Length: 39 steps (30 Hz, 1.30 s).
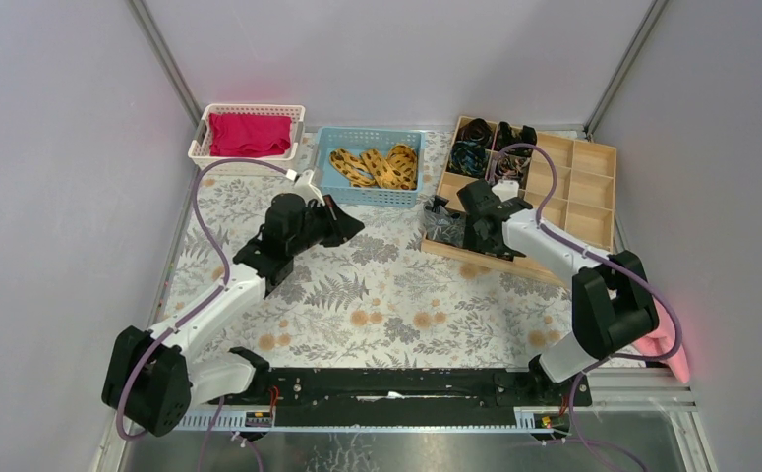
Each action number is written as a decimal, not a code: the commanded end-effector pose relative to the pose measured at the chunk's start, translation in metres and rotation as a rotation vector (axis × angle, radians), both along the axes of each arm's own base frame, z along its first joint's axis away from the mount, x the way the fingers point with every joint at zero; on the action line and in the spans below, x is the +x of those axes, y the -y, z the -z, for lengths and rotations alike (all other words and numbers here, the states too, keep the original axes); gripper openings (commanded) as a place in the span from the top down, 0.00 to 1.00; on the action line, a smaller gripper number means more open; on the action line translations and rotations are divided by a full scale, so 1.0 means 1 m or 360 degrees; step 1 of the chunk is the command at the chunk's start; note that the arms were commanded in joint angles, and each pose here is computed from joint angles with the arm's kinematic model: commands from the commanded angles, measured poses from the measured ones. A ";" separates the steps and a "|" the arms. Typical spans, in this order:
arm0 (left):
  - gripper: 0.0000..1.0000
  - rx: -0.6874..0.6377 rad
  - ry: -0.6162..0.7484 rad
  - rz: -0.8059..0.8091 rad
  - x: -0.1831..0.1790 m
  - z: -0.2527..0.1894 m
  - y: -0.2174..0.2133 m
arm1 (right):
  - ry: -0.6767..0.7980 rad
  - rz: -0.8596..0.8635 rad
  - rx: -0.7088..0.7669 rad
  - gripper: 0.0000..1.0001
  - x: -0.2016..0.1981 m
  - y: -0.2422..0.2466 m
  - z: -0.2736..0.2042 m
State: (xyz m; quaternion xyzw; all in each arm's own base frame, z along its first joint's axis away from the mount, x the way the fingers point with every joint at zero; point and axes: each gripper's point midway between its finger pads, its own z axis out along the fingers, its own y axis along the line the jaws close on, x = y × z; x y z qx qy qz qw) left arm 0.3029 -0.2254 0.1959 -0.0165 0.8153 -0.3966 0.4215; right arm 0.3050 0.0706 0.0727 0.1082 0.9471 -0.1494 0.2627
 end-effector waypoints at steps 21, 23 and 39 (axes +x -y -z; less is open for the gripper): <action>0.94 -0.0036 0.0091 0.0058 0.005 -0.008 0.006 | 0.0277 0.0069 -0.0182 0.78 0.059 0.008 -0.041; 0.94 -0.0030 0.0082 0.0057 0.005 -0.006 0.005 | 0.0215 0.0054 -0.0181 0.89 0.057 0.006 -0.027; 0.94 -0.0030 0.0071 0.0070 -0.003 -0.004 0.004 | -0.0298 0.0000 0.0024 1.00 -0.029 -0.013 0.082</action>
